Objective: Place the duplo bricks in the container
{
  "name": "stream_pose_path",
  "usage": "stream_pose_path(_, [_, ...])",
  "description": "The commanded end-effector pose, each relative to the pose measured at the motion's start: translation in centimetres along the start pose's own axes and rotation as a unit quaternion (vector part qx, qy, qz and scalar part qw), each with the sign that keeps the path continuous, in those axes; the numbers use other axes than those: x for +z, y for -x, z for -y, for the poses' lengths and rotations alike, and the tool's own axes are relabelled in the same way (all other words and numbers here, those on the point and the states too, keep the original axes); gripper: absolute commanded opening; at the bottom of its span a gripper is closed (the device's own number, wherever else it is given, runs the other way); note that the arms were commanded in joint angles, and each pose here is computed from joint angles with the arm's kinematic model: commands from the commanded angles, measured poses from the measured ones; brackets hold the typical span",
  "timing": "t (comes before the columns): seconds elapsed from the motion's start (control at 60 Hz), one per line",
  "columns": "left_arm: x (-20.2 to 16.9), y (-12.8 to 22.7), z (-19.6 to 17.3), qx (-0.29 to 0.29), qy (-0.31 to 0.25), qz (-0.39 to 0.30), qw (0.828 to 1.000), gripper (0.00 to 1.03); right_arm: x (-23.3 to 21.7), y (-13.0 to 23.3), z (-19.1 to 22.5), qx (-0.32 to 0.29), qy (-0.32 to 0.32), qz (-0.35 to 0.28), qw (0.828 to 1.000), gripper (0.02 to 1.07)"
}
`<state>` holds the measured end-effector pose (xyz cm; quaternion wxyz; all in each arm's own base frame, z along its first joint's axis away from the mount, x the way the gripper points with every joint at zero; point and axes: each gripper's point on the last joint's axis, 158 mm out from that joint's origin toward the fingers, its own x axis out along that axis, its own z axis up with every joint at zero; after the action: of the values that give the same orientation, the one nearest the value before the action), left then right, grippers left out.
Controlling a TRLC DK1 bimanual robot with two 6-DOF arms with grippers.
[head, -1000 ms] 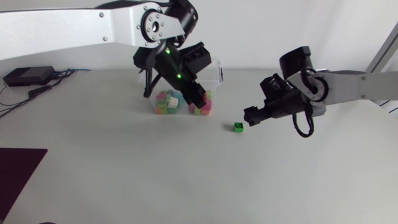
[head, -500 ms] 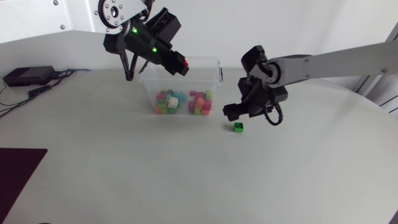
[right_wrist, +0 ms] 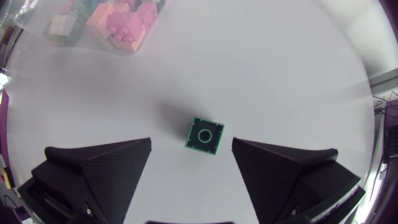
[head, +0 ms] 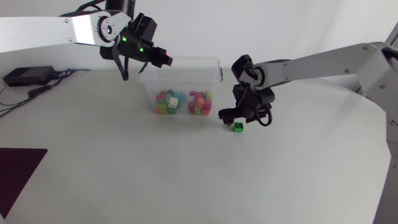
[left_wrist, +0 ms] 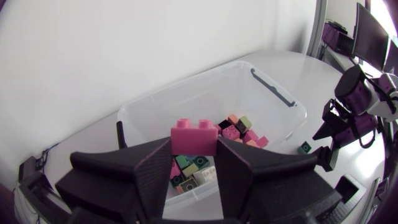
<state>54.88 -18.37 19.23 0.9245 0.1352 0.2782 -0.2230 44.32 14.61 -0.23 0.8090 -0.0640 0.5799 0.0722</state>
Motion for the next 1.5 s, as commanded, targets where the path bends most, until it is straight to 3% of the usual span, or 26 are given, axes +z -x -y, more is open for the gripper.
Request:
stream_pose_path(0.0, [0.2,-0.5,-0.3,0.002,0.018,0.008,1.000,0.35,-0.4,-1.2,0.6,-0.011,-0.026,-0.021,0.999,0.96])
stream_pose_path(0.15, [0.6,-1.1,-0.5,0.005,0.029,0.019,0.999,0.36,-1.0,-2.3,1.1,-0.024,-0.033,-0.037,0.998,0.95])
stream_pose_path(0.283, [0.6,-2.0,-1.0,0.009,0.038,0.024,0.999,0.36,-1.3,-3.1,1.6,-0.027,-0.043,-0.047,0.998,0.87])
stream_pose_path(0.383, [0.3,-2.6,-1.1,0.009,0.046,0.024,0.999,0.37,-1.3,-3.4,1.6,-0.027,-0.047,-0.047,0.997,0.87])
stream_pose_path(0.467, [0.3,-3.0,-1.3,0.011,0.050,0.025,0.998,0.37,-1.1,-3.5,1.8,-0.027,-0.051,-0.046,0.997,0.76])
stream_pose_path(0.583, [0.2,-3.5,-1.8,0.015,0.057,0.026,0.998,0.37,-0.9,-3.8,1.8,-0.028,-0.054,-0.045,0.997,0.75])
stream_pose_path(0.667, [0.4,-3.5,-2.2,0.017,0.061,0.030,0.998,0.37,-0.8,-3.8,1.8,-0.027,-0.055,-0.044,0.997,0.62])
stream_pose_path(0.833, [0.6,-3.7,-2.6,0.023,0.064,0.033,0.997,0.37,-0.8,-4.5,1.8,-0.029,-0.057,-0.047,0.997,0.52])
stream_pose_path(1.0, [0.4,-4.1,-2.7,0.023,0.066,0.032,0.997,0.37,-0.8,-4.9,2.0,-0.030,-0.060,-0.050,0.997,0.22])
stream_pose_path(1.133, [0.3,-4.6,-2.7,0.023,0.070,0.030,0.997,0.38,-0.8,-3.8,2.3,-0.030,-0.062,-0.045,0.997,0.21])
stream_pose_path(1.3, [0.2,-5.3,-2.6,0.029,0.072,0.028,0.997,0.39,0.2,0.0,2.4,-0.025,-0.058,-0.011,0.998,0.21])
stream_pose_path(1.35, [0.2,-5.4,-2.7,0.032,0.075,0.027,0.996,0.41,0.6,1.2,2.3,-0.022,-0.054,0.000,0.998,0.21])
stream_pose_path(1.383, [0.3,-5.5,-2.8,0.036,0.077,0.027,0.996,0.49,1.0,2.2,2.1,-0.020,-0.051,0.009,0.998,0.20])
stream_pose_path(1.417, [0.3,-5.4,-2.8,0.038,0.076,0.028,0.996,0.63,1.3,3.0,1.9,-0.018,-0.048,0.016,0.999,0.21])
stream_pose_path(1.467, [0.4,-5.3,-2.8,0.038,0.078,0.028,0.996,0.96,1.9,4.7,1.6,-0.015,-0.045,0.033,0.998,0.21])
stream_pose_path(1.483, [0.4,-5.3,-2.8,0.038,0.078,0.028,0.996,0.98,2.0,5.1,1.5,-0.014,-0.043,0.037,0.998,0.21])
